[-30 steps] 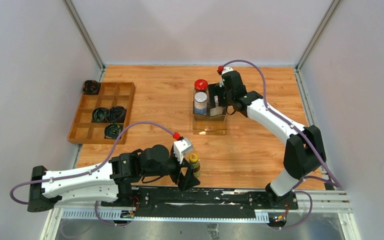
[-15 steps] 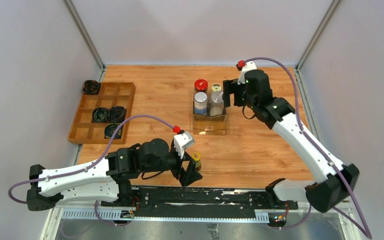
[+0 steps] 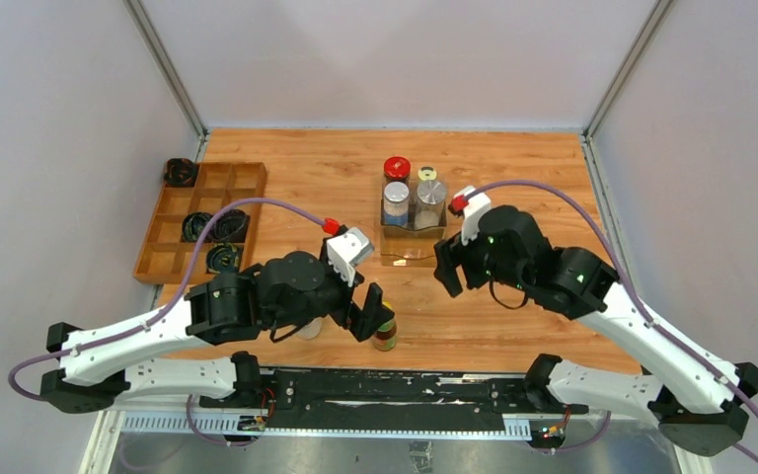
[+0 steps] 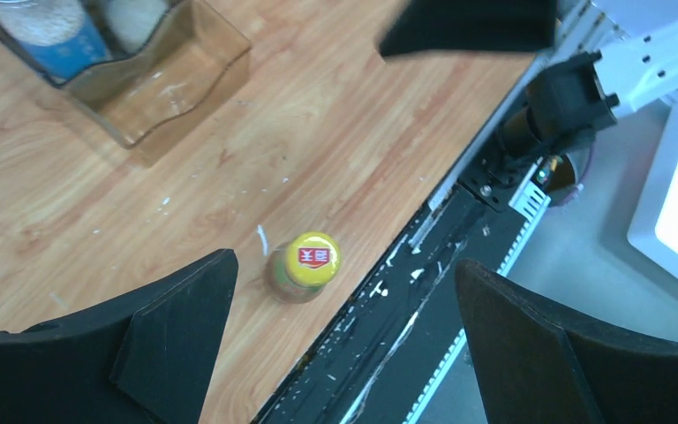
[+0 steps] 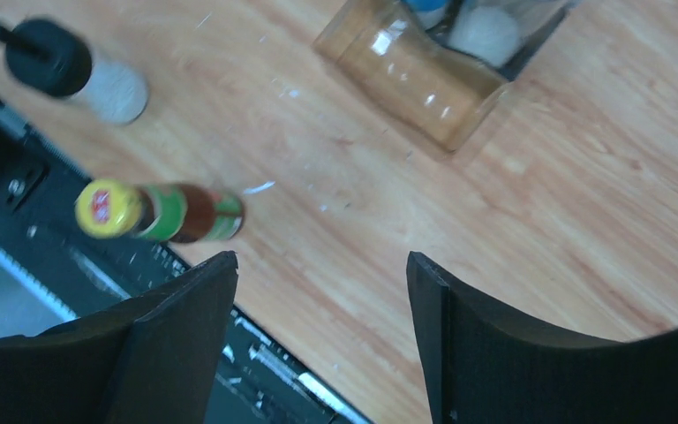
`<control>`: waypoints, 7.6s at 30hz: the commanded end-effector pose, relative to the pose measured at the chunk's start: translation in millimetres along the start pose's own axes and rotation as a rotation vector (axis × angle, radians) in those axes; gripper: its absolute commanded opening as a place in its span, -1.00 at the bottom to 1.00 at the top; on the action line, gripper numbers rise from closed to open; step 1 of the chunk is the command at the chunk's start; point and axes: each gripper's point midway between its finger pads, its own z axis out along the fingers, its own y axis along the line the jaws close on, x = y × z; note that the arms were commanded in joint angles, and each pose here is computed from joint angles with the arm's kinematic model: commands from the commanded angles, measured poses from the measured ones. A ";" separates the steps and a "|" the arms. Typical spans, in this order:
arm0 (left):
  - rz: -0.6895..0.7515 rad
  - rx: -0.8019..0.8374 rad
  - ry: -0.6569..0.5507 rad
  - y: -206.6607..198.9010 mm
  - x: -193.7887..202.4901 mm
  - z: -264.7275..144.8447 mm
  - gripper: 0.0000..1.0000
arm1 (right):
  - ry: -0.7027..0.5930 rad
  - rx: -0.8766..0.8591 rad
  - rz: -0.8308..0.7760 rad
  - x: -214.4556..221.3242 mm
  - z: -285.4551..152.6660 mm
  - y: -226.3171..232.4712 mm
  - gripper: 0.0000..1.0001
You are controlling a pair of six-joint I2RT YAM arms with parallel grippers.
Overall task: Organize the condiment bottles
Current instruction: Place the bottle in the storage box, then move the bottle to the center of the board.
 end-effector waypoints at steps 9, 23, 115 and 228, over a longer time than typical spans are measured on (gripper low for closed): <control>-0.080 -0.335 0.002 78.5 -2.6 -40.4 1.00 | 0.102 -0.099 -0.226 56.3 -16.0 77.2 0.48; -0.363 -0.392 0.071 134.1 61.8 -37.5 1.00 | 0.057 -0.108 -0.295 41.2 8.4 126.7 0.46; -0.636 -0.696 0.323 162.3 168.0 -41.1 1.00 | -0.010 -0.403 0.036 17.5 47.2 62.2 0.32; -0.081 -0.078 0.443 53.0 73.7 162.7 0.12 | 0.159 0.117 0.391 121.3 74.9 -44.7 0.33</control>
